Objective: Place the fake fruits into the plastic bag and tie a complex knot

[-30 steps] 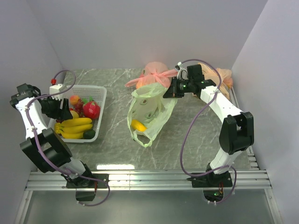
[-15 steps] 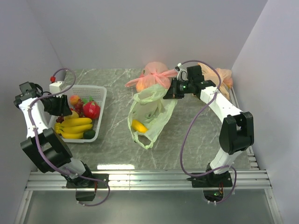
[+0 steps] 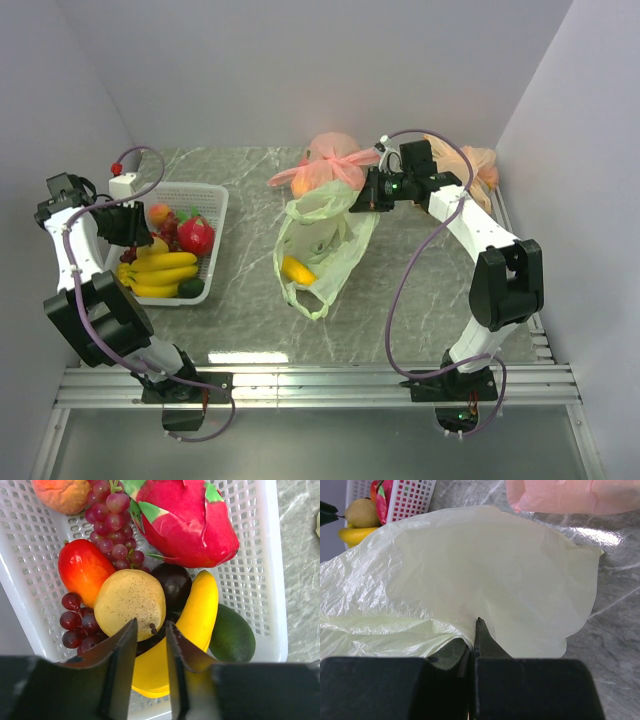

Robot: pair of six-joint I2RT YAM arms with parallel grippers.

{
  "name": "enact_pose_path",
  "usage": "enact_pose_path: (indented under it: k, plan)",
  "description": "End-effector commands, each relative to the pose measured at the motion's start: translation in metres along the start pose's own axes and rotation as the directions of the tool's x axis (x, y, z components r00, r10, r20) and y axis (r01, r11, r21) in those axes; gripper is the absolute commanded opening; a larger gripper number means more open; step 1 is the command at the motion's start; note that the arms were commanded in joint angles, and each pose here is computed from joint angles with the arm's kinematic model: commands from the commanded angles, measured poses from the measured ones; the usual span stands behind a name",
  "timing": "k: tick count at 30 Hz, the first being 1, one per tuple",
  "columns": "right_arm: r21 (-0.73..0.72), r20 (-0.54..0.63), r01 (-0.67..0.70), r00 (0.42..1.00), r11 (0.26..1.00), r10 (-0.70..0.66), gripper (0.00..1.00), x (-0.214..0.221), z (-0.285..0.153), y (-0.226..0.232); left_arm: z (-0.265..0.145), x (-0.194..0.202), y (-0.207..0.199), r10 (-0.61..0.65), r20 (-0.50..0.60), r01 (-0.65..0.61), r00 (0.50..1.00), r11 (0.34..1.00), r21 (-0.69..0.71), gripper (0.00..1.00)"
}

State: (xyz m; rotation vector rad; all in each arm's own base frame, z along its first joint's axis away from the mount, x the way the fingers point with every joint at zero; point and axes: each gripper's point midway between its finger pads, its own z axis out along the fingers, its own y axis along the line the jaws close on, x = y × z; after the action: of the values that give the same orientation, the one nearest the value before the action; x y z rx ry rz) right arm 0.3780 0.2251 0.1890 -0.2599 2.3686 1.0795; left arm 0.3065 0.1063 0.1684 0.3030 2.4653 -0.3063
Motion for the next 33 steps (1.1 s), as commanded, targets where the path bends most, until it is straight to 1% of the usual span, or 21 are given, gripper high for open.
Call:
enact_pose_path:
  k: [1, 9, 14, 16, 18, 19, 20, 23, 26, 30, 33]
  plan:
    - [-0.015, 0.033, 0.030, 0.999, 0.999, -0.030, 0.00, -0.009, -0.005, 0.008, 0.002, 0.001, 0.002, 0.003, -0.003, -0.003, 1.000, 1.000, -0.008, 0.34]
    - [-0.009, 0.029, 0.028, 0.999, 1.000, -0.028, 0.00, -0.009, -0.004, 0.006, 0.007, 0.000, 0.006, -0.002, 0.000, 0.002, 1.000, 1.000, -0.007, 0.24]
    - [-0.007, 0.028, 0.026, 0.999, 1.000, -0.026, 0.00, -0.008, -0.003, 0.005, 0.010, -0.001, 0.006, 0.001, 0.003, -0.001, 1.000, 1.000, 0.000, 0.15]
    - [-0.007, 0.026, 0.027, 0.999, 1.000, -0.027, 0.00, -0.007, -0.004, 0.005, 0.011, 0.000, 0.005, 0.001, 0.001, -0.001, 1.000, 1.000, 0.004, 0.14]
    - [-0.007, 0.028, 0.028, 0.999, 1.000, -0.028, 0.00, -0.007, -0.004, 0.006, 0.011, -0.002, 0.004, 0.002, 0.009, -0.002, 1.000, 1.000, 0.009, 0.08]
    - [-0.007, 0.029, 0.029, 0.999, 1.000, -0.029, 0.00, -0.008, -0.004, 0.006, 0.010, -0.003, 0.003, 0.004, 0.013, -0.005, 1.000, 1.000, 0.013, 0.01]
    - [-0.008, 0.028, 0.030, 0.999, 1.000, -0.029, 0.00, -0.007, -0.004, 0.006, 0.009, -0.004, 0.002, -0.001, 0.018, 0.001, 1.000, 1.000, 0.015, 0.01]
    - [-0.009, 0.026, 0.029, 0.999, 1.000, -0.028, 0.00, -0.007, -0.004, 0.006, 0.000, -0.017, -0.007, 0.014, 0.063, -0.016, 0.998, 0.999, 0.040, 0.01]
    - [-0.006, 0.028, 0.027, 0.999, 1.000, -0.027, 0.00, -0.008, -0.005, 0.006, -0.015, -0.040, -0.015, 0.044, 0.129, -0.053, 0.991, 0.997, 0.063, 0.01]
    - [-0.009, 0.023, 0.025, 0.999, 1.000, -0.025, 0.00, -0.007, -0.004, 0.006, -0.043, -0.077, -0.032, 0.080, 0.227, -0.101, 0.971, 0.991, 0.086, 0.01]
    - [-0.010, 0.021, 0.014, 1.000, 1.000, -0.014, 0.00, -0.006, -0.003, 0.006, -0.061, -0.107, -0.056, 0.112, 0.304, -0.158, 0.946, 0.979, 0.131, 0.00]
